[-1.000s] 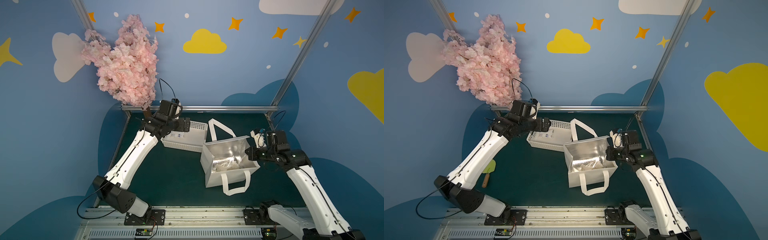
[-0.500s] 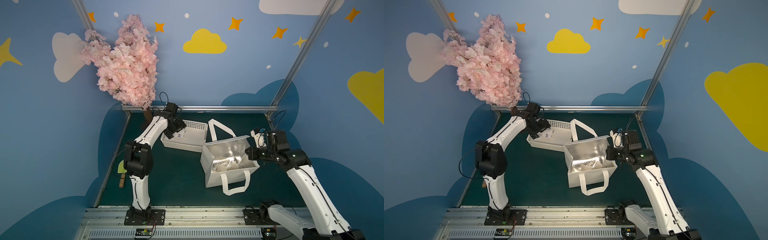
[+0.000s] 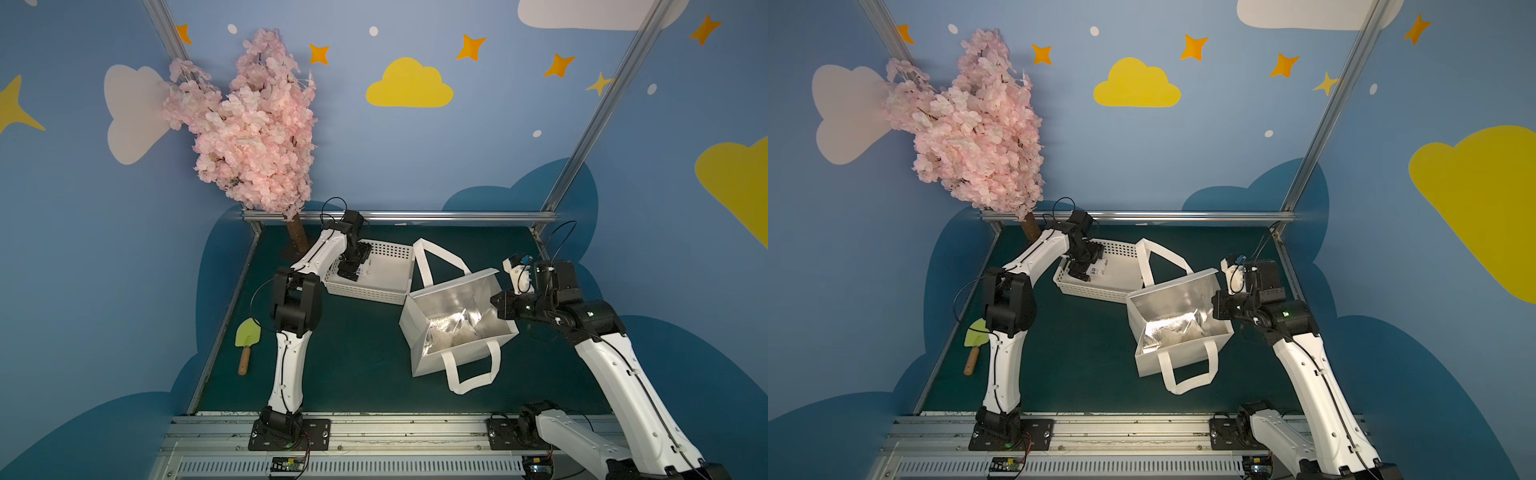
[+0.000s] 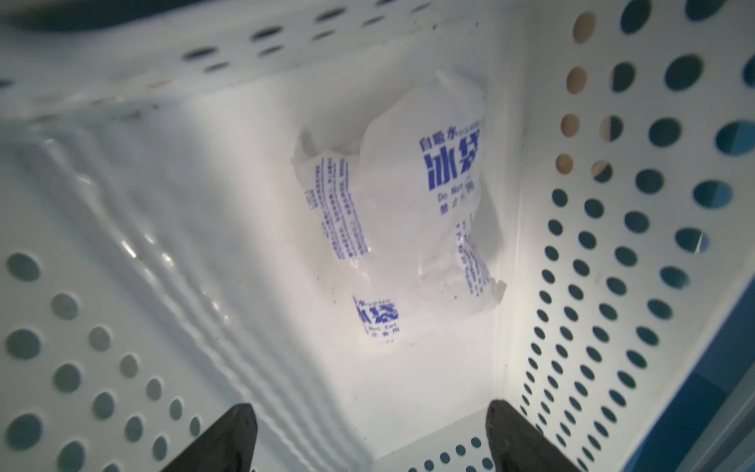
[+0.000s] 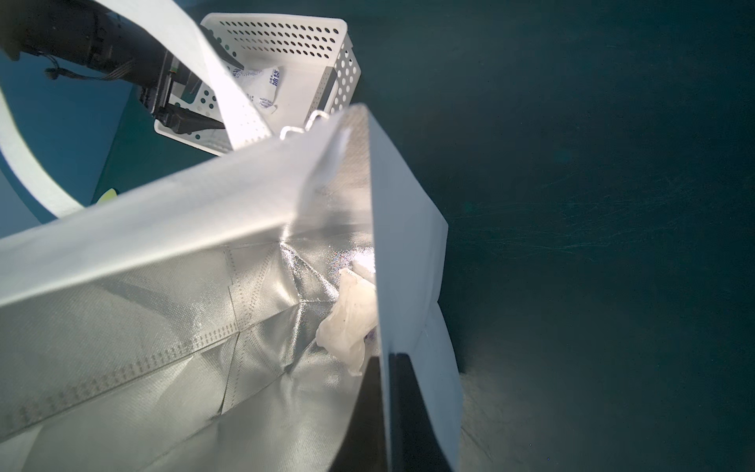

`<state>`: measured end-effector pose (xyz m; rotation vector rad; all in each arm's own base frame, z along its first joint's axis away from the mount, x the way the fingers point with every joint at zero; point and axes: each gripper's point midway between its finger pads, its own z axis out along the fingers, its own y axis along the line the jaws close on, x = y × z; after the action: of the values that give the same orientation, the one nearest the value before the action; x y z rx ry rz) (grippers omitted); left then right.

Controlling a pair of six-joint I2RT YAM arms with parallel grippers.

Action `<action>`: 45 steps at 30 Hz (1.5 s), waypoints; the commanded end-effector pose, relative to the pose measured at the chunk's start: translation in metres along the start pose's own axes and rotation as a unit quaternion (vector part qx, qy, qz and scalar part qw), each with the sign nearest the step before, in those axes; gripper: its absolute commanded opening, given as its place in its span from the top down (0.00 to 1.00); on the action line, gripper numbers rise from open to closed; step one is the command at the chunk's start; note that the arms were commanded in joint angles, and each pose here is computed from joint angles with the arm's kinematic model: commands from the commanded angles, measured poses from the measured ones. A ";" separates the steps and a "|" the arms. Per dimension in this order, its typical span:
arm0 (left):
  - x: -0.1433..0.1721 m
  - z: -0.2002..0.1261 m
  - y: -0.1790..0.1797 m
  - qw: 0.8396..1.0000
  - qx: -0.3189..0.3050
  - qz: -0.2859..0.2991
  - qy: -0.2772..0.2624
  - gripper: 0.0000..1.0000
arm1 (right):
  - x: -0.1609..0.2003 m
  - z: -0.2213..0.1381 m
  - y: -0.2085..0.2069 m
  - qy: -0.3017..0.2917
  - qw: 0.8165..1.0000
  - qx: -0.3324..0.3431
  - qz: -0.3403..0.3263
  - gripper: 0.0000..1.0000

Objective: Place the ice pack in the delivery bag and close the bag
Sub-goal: Pick up the ice pack from the bin.

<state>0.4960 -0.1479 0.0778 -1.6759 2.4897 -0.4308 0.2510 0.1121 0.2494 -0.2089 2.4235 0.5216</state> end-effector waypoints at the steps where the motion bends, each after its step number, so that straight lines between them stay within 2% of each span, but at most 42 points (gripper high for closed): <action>1: -0.015 0.004 0.005 0.998 -0.028 -0.050 -0.031 0.09 | -0.019 -0.009 0.007 -0.043 0.999 -0.012 -0.011 0.98; 5: -0.027 0.011 -0.001 0.996 -0.034 -0.061 -0.054 0.10 | -0.018 -0.008 0.006 -0.041 0.999 -0.010 -0.011 0.98; 14: -0.039 0.041 0.004 0.992 -0.061 -0.083 -0.068 0.10 | -0.020 -0.006 0.003 -0.039 0.999 -0.004 -0.010 0.98; 20: -0.038 0.063 0.009 0.992 -0.078 -0.087 -0.052 0.08 | -0.020 -0.004 0.001 -0.037 0.999 0.002 -0.011 0.98; 25: -0.033 0.073 0.011 0.993 -0.085 -0.077 -0.031 0.10 | -0.020 -0.002 -0.001 -0.035 0.999 0.005 -0.011 0.98; 28: -0.028 0.078 0.006 0.995 -0.076 -0.059 -0.011 0.25 | -0.020 -0.001 -0.002 -0.033 0.999 0.007 -0.009 0.98; 32: -0.024 0.076 0.002 0.997 -0.069 -0.044 0.000 0.35 | -0.020 -0.001 -0.002 -0.032 0.999 0.006 -0.009 0.98; 34: -0.024 0.071 -0.005 0.998 -0.056 -0.018 -0.006 0.45 | -0.019 0.000 -0.003 -0.032 0.999 0.007 -0.009 0.98; 39: -0.023 0.056 -0.010 0.998 -0.048 0.031 -0.023 0.47 | -0.018 0.000 -0.003 -0.033 0.999 0.007 -0.007 0.97; 41: -0.019 0.053 -0.013 0.998 -0.041 0.043 -0.017 0.51 | -0.018 0.000 -0.003 -0.033 0.999 0.006 -0.007 0.98; 45: -0.011 0.029 -0.033 0.996 0.000 0.085 -0.022 0.54 | -0.018 0.000 -0.002 -0.033 0.999 0.004 -0.005 0.98</action>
<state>0.5382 -0.1298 0.0304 -1.6162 2.5150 -0.2869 0.2569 0.1103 0.2470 -0.2009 2.4262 0.5052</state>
